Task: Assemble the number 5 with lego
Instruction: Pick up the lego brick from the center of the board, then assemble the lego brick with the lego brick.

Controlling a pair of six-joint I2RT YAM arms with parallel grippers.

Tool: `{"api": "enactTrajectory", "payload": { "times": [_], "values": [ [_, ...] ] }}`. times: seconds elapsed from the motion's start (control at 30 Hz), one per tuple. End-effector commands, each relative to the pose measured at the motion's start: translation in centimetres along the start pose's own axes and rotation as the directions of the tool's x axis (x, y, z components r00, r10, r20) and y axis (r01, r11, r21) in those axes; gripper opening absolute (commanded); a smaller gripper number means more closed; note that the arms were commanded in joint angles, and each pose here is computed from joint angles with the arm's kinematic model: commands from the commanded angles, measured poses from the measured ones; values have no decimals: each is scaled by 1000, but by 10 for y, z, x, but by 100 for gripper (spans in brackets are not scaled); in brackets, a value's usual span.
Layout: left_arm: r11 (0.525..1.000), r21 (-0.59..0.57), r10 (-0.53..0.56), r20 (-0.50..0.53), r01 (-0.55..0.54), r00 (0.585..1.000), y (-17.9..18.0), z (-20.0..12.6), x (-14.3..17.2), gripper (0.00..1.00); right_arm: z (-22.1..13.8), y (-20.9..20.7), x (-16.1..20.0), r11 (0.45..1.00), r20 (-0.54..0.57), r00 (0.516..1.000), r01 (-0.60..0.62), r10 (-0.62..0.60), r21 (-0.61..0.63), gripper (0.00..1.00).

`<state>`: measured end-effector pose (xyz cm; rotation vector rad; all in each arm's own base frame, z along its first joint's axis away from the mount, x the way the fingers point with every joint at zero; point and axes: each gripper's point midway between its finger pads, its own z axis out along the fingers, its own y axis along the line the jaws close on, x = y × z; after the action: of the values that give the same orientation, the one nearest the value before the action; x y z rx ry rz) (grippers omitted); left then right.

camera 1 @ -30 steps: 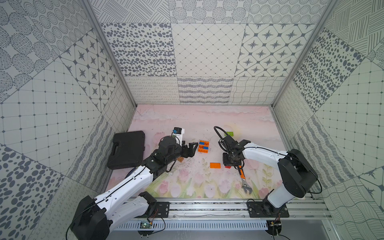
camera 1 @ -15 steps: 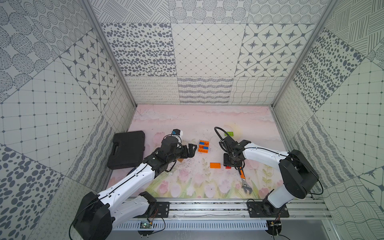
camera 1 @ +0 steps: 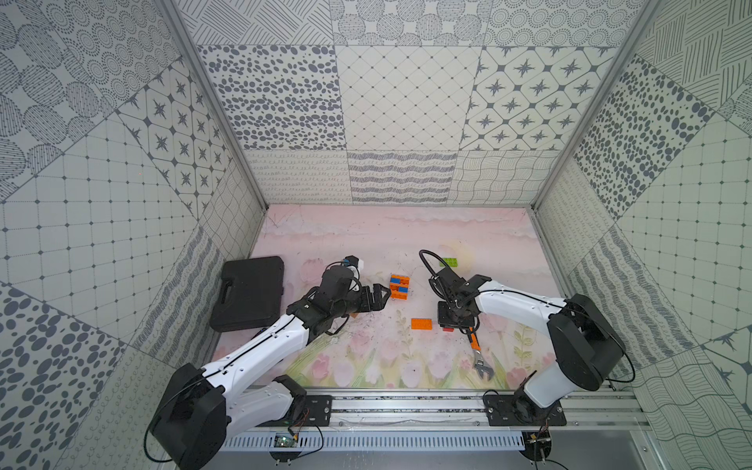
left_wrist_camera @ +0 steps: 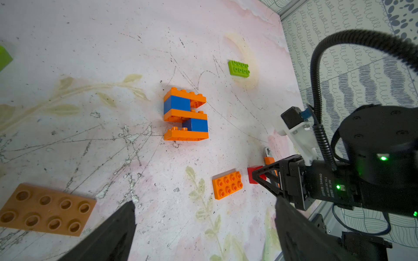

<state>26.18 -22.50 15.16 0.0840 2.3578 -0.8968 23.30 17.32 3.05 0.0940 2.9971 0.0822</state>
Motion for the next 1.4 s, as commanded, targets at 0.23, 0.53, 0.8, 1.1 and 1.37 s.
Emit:
{"api": "enactTrajectory", "payload": {
  "times": [0.23,0.53,0.8,1.1,1.37],
  "values": [
    [999,31,-11,-28,12,1000,-5,4,1,99,-9,3,-1,1000,25,1000,-5,5,7,28],
    [998,19,-55,-35,56,998,3,11,8,99,-32,31,-3,997,65,998,8,-3,-76,28],
    [997,-28,-65,-10,65,998,16,8,13,99,-33,60,-6,991,67,997,35,-26,-128,28],
    [999,-41,-33,36,34,999,20,-5,12,99,-16,74,-5,992,16,999,47,-46,-116,28],
    [999,-32,-24,50,26,998,19,-6,10,99,2,72,2,996,-25,998,56,-58,-77,28]
  ]
}}
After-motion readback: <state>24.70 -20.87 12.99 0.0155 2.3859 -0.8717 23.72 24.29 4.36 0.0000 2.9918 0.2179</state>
